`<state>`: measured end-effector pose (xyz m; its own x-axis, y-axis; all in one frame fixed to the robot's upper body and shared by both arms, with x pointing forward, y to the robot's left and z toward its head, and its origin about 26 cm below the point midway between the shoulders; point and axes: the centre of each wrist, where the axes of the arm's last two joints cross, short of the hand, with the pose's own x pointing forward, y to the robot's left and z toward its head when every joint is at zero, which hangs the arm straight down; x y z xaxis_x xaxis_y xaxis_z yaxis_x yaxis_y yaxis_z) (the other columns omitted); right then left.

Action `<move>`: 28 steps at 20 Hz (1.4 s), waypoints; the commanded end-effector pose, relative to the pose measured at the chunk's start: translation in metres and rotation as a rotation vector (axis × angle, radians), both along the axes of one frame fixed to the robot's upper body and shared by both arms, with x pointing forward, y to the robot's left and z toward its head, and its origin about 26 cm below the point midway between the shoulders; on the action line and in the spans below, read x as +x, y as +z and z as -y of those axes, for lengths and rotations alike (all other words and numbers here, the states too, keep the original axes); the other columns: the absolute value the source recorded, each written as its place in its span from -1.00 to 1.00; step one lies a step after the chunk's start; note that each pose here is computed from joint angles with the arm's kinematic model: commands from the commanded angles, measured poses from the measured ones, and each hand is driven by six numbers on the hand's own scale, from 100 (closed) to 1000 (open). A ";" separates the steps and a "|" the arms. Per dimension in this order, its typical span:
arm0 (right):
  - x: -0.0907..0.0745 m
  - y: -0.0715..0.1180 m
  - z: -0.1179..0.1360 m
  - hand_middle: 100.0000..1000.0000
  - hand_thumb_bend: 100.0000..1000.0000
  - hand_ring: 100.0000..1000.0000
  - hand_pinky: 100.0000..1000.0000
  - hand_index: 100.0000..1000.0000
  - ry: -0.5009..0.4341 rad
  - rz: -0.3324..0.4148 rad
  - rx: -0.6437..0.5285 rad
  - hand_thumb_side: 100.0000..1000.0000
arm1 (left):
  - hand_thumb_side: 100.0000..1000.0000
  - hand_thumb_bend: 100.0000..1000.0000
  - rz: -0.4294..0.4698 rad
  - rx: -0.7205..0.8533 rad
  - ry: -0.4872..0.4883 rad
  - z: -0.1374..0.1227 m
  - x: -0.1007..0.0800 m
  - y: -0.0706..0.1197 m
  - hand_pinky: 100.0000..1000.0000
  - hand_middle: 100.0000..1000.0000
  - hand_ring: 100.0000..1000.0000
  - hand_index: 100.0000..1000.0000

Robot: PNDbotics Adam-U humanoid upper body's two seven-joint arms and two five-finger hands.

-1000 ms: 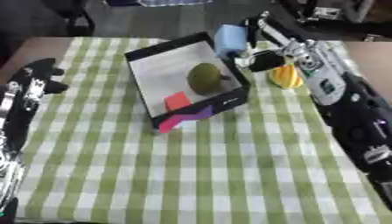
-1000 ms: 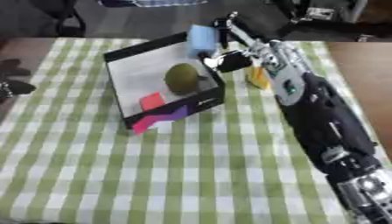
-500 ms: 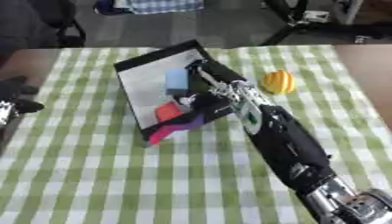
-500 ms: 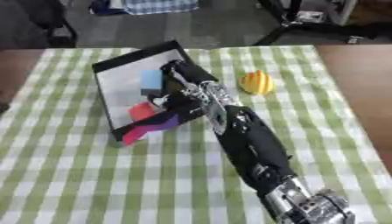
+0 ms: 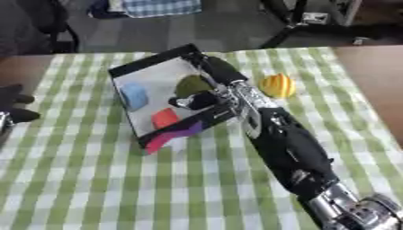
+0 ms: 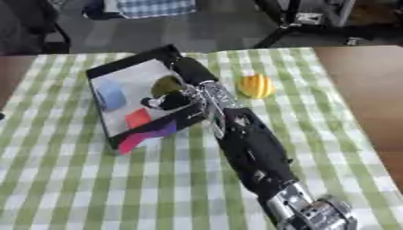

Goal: Pick up objects on the table and place them in the box.

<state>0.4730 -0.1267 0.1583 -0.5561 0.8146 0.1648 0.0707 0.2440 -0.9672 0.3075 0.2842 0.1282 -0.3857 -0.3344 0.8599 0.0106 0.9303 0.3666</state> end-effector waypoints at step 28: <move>0.019 -0.038 0.164 0.58 -0.29 0.65 0.85 0.85 -0.506 -0.492 0.178 0.17 | 0.71 -0.45 -0.019 0.008 0.046 -0.012 -0.005 -0.006 0.40 0.25 0.10 0.65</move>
